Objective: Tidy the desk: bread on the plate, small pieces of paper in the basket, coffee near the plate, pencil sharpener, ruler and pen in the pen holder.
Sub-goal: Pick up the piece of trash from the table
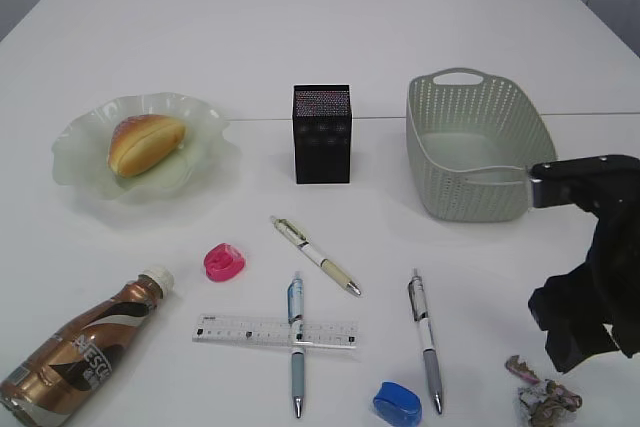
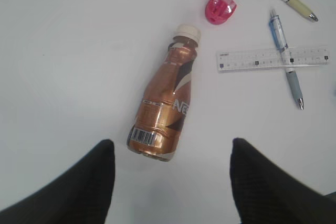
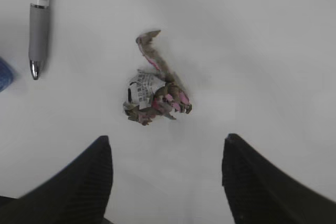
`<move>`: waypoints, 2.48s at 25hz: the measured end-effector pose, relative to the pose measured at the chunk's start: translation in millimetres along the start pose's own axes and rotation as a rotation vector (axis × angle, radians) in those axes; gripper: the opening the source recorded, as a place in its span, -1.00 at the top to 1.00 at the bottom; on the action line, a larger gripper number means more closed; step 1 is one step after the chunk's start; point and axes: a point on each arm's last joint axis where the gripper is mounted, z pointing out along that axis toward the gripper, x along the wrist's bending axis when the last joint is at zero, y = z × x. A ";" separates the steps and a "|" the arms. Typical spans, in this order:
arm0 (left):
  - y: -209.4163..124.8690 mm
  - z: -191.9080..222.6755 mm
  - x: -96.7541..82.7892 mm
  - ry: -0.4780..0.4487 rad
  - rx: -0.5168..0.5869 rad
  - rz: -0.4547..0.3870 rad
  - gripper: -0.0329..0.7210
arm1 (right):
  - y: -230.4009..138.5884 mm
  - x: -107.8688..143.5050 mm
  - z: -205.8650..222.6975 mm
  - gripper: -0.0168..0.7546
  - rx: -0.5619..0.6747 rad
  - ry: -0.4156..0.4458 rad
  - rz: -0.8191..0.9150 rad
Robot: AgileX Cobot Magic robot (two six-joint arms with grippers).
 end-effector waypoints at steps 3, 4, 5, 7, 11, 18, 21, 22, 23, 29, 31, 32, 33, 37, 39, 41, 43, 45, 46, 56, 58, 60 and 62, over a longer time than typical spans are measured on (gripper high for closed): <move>0.0 0.0 -0.3 -0.003 0.000 -0.002 -0.43 | -5.2 -0.7 10.4 -0.34 -0.013 0.005 -0.006; 0.0 0.0 -0.5 -0.006 0.000 -0.004 -0.43 | -6.9 -0.7 13.5 -0.36 -0.016 0.008 -0.009; 0.0 0.0 -0.7 -0.007 0.000 -0.005 -0.43 | -7.8 -0.3 15.3 -0.37 -0.020 0.016 -0.010; 0.1 0.0 -1.0 -0.011 -0.001 -0.007 -0.43 | -9.5 1.3 18.0 -0.38 -0.021 0.037 -0.008; 2.2 0.0 -2.0 -0.023 -0.024 -0.014 -0.43 | -5.1 2.8 28.4 -0.38 -0.006 0.048 -0.004; 2.7 0.0 -2.3 -0.025 -0.030 -0.016 -0.43 | 0.9 2.9 50.6 -0.38 0.046 0.040 -0.001; 2.7 0.0 -2.3 -0.025 -0.030 -0.016 -0.43 | 2.3 2.7 58.5 -0.38 0.067 0.037 0.001; 2.7 0.0 -2.3 -0.025 -0.030 -0.016 -0.43 | 2.9 2.7 61.3 -0.38 0.073 0.035 0.002; 2.7 0.0 -2.3 -0.025 -0.030 -0.016 -0.43 | 3.1 2.7 63.0 -0.38 0.078 0.035 0.002; 3.3 1.8 -2.2 -0.025 -0.022 -0.017 -0.43 | 4.7 2.2 73.0 -0.38 0.099 0.028 0.001; 4.1 3.8 -2.0 -0.024 -0.016 -0.019 -0.43 | 5.0 2.1 75.8 -0.38 0.106 0.026 0.002; 4.3 4.4 -2.0 -0.024 -0.014 -0.019 -0.43 | 5.1 2.1 77.0 -0.37 0.110 0.026 0.002; 4.5 5.0 -1.9 -0.023 -0.012 -0.019 -0.43 | 5.1 2.1 77.3 -0.36 0.110 0.026 0.002; 5.3 5.9 -2.0 -0.024 -0.014 -0.020 -0.43 | 5.5 2.1 77.4 -0.17 0.106 0.026 0.001; 5.7 5.9 -2.1 -0.025 -0.018 -0.021 -0.43 | 5.5 2.1 77.4 -0.01 0.105 0.026 0.001; 6.0 5.9 -2.1 -0.025 -0.021 -0.021 -0.43 | 5.5 2.1 77.4 0.16 0.105 0.026 0.001; 6.0 5.9 -2.1 -0.025 -0.021 -0.021 -0.43 | 5.7 2.1 77.4 0.32 0.104 0.026 -0.002; 6.0 5.9 -2.1 -0.025 -0.021 -0.021 -0.43 | 5.9 2.1 77.4 0.43 0.101 0.026 -0.002; 6.0 5.9 -2.1 -0.025 -0.021 -0.021 -0.43 | 5.9 2.1 77.6 0.46 0.102 0.026 -0.004; 6.4 5.9 -2.1 -0.026 -0.026 -0.021 -0.43 | 5.3 3.0 45.1 0.50 -0.029 0.043 -0.014; 6.5 5.9 -2.1 -0.026 -0.027 -0.021 -0.43 | 5.2 3.3 34.2 0.50 -0.071 0.049 -0.017; 6.5 5.9 -2.1 -0.026 -0.027 -0.021 -0.43 | 8.0 4.2 19.6 0.50 -0.119 0.056 -0.020; 6.6 5.9 -2.1 -0.026 -0.028 -0.021 -0.43 | 14.3 5.5 3.7 0.50 -0.175 0.062 -0.025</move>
